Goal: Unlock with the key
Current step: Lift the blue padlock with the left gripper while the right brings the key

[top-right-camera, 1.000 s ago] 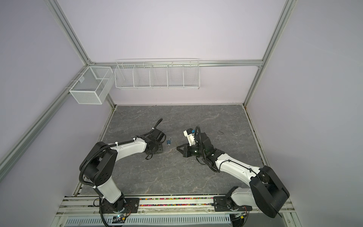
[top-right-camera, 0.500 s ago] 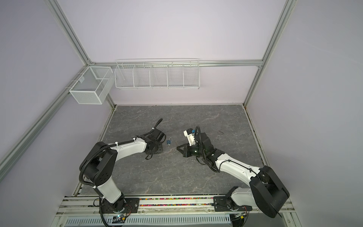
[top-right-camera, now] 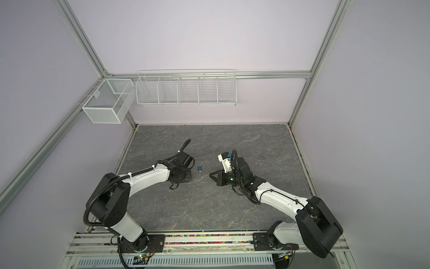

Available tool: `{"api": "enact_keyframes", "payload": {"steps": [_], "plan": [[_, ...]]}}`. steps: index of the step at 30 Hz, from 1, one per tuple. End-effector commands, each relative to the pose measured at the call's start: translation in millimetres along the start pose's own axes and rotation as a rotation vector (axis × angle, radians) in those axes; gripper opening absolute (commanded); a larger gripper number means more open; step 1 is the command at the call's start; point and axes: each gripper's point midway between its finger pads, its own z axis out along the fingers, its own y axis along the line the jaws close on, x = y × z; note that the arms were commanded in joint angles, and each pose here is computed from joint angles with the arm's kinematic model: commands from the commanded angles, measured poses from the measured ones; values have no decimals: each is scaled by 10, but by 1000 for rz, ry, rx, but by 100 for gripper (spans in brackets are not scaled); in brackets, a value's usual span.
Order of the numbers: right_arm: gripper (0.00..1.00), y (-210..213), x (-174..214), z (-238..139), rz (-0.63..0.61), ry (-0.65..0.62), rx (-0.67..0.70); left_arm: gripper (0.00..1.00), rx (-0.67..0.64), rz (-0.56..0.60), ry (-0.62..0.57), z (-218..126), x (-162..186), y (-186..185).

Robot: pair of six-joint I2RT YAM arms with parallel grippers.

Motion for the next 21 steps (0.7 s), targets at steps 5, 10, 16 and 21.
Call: {"api": "enact_keyframes", "payload": {"steps": [5,10,16,21], "plan": [[6,86,89,102,55,-20,12,0,84,-87,-153,-600,-373,-116],[6,151,110,187,103,-47,28,0,158,-107,-248,-980,-543,-185],[6,340,149,339,123,-54,15,0,223,-132,-331,-1327,-636,-241],[6,540,121,475,146,-63,-37,0,234,-110,-371,-1523,-642,-320]]}}
